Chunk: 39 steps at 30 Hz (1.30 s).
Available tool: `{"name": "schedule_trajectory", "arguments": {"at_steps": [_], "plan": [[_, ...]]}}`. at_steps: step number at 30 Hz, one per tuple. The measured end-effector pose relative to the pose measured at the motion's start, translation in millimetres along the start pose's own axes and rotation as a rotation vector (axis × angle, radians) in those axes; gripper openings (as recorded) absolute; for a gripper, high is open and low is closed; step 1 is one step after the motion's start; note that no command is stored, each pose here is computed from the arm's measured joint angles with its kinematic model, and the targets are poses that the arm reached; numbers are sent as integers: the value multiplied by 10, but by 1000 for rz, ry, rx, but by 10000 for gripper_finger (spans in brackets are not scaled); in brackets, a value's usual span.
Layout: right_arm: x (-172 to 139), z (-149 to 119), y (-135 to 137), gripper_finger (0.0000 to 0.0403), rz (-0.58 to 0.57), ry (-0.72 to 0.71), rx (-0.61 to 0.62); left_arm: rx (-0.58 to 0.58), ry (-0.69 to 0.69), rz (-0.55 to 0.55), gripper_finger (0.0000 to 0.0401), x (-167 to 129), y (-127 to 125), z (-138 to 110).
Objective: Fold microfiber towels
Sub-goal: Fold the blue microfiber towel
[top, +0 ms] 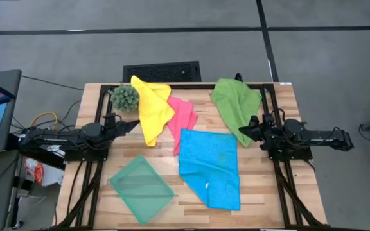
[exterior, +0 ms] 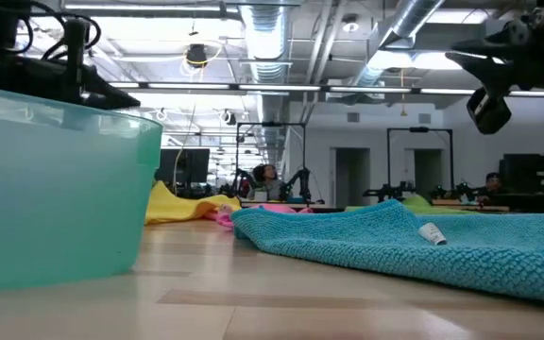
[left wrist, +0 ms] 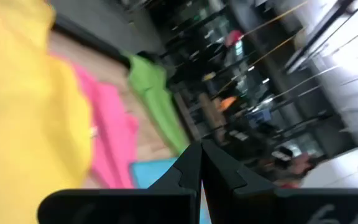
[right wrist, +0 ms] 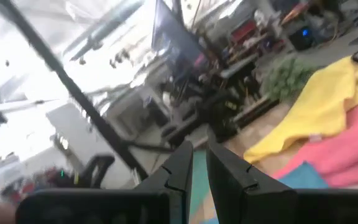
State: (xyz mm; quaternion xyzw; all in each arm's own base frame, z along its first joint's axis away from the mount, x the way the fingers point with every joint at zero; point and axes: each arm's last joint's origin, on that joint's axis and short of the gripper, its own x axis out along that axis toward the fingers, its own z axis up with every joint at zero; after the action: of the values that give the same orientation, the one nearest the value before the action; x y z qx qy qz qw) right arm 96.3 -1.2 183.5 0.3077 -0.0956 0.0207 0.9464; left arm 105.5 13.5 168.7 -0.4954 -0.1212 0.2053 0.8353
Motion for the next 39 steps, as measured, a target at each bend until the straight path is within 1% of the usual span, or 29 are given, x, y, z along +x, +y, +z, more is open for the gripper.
{"name": "schedule_trajectory", "arguments": {"at_steps": [2, 5, 7, 10, 12, 15, 17, 19, 22, 25, 28, 31, 34, 39], "plan": [[-2, 49, 24, 72, 6, -64, 3, 1, -22, -40, 1, -3, -65, 37], [-11, 132, 63, 72, 11, -170, 9, 7, -112, -176, 14, -31, -269, 166], [-17, 195, 97, 72, -7, -205, -2, 36, -189, -248, 30, -66, -407, 267], [-35, 358, 205, 72, -3, -267, -49, 79, -258, -313, 62, -113, -622, 413], [-36, 457, 275, 72, -9, -282, -100, 102, -268, -357, 83, -140, -786, 509], [-13, 636, 405, 72, -24, -275, -183, 156, -216, -412, 107, -120, -1049, 612], [28, 717, 469, 72, -59, -208, -233, 230, -145, -425, 117, -69, -1227, 653], [87, 782, 522, 72, -106, -110, -256, 310, -62, -411, 122, 22, -1405, 675], [178, 844, 595, 72, -162, 55, -269, 425, 84, -347, 125, 203, -1636, 669], [281, 854, 670, 72, -161, 232, -247, 514, 241, -282, 126, 428, -1817, 610], [355, 827, 742, 72, -122, 381, -181, 580, 387, -257, 126, 666, -1961, 516], [393, 759, 797, 72, -79, 513, -60, 647, 496, -265, 126, 899, -2068, 407], [385, 668, 845, 72, -33, 628, 47, 696, 593, -285, 126, 1138, -2107, 260], [316, 515, 940, 72, -17, 794, 174, 741, 731, -335, 126, 1508, -2111, 1]]}}
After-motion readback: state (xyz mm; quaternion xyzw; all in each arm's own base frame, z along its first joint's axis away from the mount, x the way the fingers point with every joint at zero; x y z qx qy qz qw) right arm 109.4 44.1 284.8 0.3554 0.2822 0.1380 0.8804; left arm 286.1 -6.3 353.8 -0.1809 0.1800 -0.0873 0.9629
